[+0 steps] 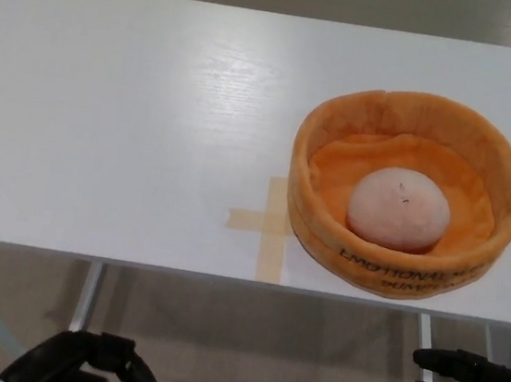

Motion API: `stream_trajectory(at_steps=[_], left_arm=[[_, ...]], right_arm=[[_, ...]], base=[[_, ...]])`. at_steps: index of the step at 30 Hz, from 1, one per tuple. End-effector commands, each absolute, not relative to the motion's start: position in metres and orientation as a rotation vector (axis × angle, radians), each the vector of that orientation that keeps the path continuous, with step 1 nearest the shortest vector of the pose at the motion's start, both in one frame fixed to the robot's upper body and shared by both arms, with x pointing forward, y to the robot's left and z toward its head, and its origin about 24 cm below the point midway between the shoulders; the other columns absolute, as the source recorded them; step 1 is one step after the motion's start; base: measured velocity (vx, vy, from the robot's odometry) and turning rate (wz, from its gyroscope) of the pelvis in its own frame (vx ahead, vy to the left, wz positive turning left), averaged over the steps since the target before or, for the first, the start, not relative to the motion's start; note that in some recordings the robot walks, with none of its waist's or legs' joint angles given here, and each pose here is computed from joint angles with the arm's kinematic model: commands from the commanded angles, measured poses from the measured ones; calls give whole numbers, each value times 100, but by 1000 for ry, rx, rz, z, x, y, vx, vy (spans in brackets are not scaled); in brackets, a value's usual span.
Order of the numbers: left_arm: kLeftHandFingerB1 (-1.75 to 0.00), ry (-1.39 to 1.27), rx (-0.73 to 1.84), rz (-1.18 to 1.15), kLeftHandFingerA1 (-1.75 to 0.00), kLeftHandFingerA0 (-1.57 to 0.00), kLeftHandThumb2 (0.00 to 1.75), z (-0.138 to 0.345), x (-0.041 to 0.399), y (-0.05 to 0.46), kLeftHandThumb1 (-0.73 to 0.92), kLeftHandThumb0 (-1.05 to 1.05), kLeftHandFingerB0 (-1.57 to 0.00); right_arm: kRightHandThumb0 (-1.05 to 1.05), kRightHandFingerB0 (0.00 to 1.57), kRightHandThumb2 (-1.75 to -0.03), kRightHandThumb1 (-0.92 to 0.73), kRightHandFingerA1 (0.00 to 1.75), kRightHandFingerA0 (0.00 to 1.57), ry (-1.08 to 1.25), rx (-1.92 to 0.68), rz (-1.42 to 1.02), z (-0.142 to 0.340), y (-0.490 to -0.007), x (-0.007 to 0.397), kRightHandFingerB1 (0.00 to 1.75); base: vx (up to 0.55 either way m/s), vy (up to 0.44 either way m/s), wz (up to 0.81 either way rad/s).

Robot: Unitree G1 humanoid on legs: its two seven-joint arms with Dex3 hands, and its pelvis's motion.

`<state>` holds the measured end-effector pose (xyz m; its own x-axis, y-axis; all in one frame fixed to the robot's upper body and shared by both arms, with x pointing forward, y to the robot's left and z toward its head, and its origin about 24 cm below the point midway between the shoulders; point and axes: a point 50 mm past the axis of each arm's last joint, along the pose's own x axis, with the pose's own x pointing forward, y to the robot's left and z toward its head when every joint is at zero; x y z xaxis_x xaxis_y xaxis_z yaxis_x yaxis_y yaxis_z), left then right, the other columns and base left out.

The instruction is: Use the left hand to pick up the pink round toy on the left and place it inside the orange plate on the desk.

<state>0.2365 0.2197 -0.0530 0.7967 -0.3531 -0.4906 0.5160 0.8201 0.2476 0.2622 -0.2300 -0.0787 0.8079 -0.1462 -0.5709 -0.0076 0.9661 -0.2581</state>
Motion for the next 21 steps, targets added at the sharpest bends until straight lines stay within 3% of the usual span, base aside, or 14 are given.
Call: stream_trajectory(at_steps=[1,8,9,10,11,12,13,15,16,17,21], left_arm=[[-101,531,430,-205,-125,-95,78,-69,250,234,75,-15,-90],[-93,625,356,-58,-129,-89,78,-75,253,249,77,-14,-85],[-59,599,349,-29,-90,-98,66,-74,253,250,77,-18,-89],[-59,580,344,-7,-90,-98,66,-73,253,251,77,-18,-89],[-44,567,336,22,-58,-84,61,-73,253,251,68,-31,-70],[-44,561,331,42,-58,-84,61,-73,253,252,68,-31,-70],[-30,558,315,45,-38,-33,58,-73,252,251,60,-47,-28],[-30,555,298,45,-38,-33,58,-73,251,251,60,-47,-28],[-21,565,330,10,-18,-4,59,-74,251,252,58,-66,-6],[-10,582,361,-39,0,0,87,-75,250,251,51,-84,-2],[-8,604,418,-120,0,0,87,-76,248,251,53,-85,-1]], right_arm=[[-22,71,-57,-61,56,81,665,-265,-79,-86,-233,253,51],[-23,72,-57,-60,56,82,663,-248,-87,-84,-232,256,51],[-22,73,-57,-60,57,83,658,-252,-86,-83,-232,256,52],[-22,73,-57,-60,57,83,655,-255,-85,-83,-232,257,52],[-22,73,-57,-60,57,83,652,-254,-85,-82,-232,257,53],[-22,73,-57,-60,57,83,651,-253,-85,-82,-232,258,53],[-21,73,-57,-61,58,82,648,-248,-85,-82,-232,257,54],[-21,73,-57,-61,58,82,644,-244,-84,-82,-232,257,54],[-23,72,-58,-61,56,80,647,-248,-83,-82,-231,257,52],[-22,71,-58,-61,54,80,649,-253,-81,-83,-232,257,51],[-23,72,-58,-61,56,81,650,-261,-76,-83,-232,257,52]], base=[[0,0,0],[0,0,0],[0,0,0],[0,0,0],[0,0,0],[0,0,0],[0,0,0],[0,0,0],[0,0,0],[0,0,0],[0,0,0]])
